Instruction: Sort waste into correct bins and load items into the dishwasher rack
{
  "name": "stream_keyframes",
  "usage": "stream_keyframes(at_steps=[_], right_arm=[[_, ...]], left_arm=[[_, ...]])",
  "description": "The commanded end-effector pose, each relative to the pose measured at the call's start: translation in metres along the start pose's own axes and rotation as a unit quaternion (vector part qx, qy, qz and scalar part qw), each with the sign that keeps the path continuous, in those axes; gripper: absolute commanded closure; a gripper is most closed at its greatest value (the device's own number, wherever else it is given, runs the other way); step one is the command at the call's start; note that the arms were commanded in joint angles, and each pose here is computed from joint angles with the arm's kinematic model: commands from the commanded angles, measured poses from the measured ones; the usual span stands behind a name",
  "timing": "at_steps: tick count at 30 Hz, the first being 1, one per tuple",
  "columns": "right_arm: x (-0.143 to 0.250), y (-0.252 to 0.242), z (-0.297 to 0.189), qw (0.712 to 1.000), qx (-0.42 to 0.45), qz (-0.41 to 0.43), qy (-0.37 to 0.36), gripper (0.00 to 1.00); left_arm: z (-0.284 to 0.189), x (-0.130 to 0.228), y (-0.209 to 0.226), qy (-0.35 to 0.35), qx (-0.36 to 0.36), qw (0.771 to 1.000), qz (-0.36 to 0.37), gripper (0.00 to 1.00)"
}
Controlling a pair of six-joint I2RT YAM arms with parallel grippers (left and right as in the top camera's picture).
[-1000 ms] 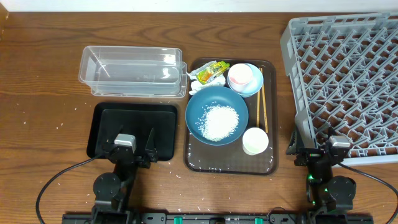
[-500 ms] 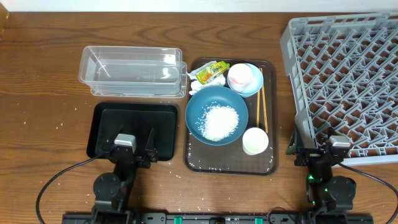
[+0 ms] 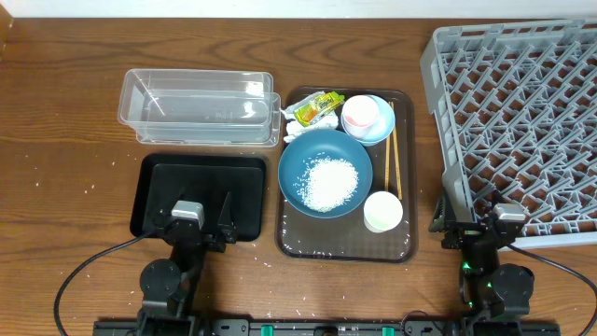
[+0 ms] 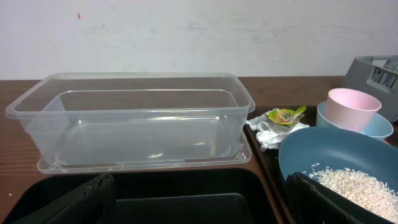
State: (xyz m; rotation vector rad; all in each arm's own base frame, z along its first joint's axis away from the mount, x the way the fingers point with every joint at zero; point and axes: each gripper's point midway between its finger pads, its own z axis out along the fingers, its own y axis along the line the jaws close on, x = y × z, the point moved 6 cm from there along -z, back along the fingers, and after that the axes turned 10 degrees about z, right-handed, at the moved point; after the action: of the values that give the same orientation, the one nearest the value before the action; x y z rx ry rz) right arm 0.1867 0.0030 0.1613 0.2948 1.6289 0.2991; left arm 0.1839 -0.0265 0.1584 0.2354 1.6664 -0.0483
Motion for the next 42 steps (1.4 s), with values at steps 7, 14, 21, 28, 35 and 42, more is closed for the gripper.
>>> stream_keyframes(at_steps=[7,14,21,28,35,42], right_arm=[[0.001,-0.001,0.000,1.000,0.007,-0.004,0.001,0.01],[-0.005,0.009,0.000,0.996,-0.033,0.088,-0.009,0.01],[-0.003,0.035,-0.005,0.939,-0.131,0.313,0.055,0.01],[-0.061,0.057,-0.020,0.918,-0.232,0.316,-0.059,0.01],[-0.099,0.073,-0.013,0.964,-0.186,0.190,-0.027,0.01],[-0.112,0.104,0.025,0.962,-0.156,0.078,0.211,0.01]], left_arm=[[0.001,0.013,-0.002,0.025,0.008,1.000,0.006,0.10],[0.001,0.013,-0.002,0.025,0.008,1.000,0.006,0.10],[0.001,0.013,-0.002,0.025,0.008,1.000,0.006,0.10],[0.001,0.013,-0.002,0.025,0.008,1.000,0.006,0.10],[0.001,0.013,-0.002,0.025,0.008,1.000,0.006,0.10],[0.001,0.013,-0.002,0.025,0.008,1.000,0.006,0.10]])
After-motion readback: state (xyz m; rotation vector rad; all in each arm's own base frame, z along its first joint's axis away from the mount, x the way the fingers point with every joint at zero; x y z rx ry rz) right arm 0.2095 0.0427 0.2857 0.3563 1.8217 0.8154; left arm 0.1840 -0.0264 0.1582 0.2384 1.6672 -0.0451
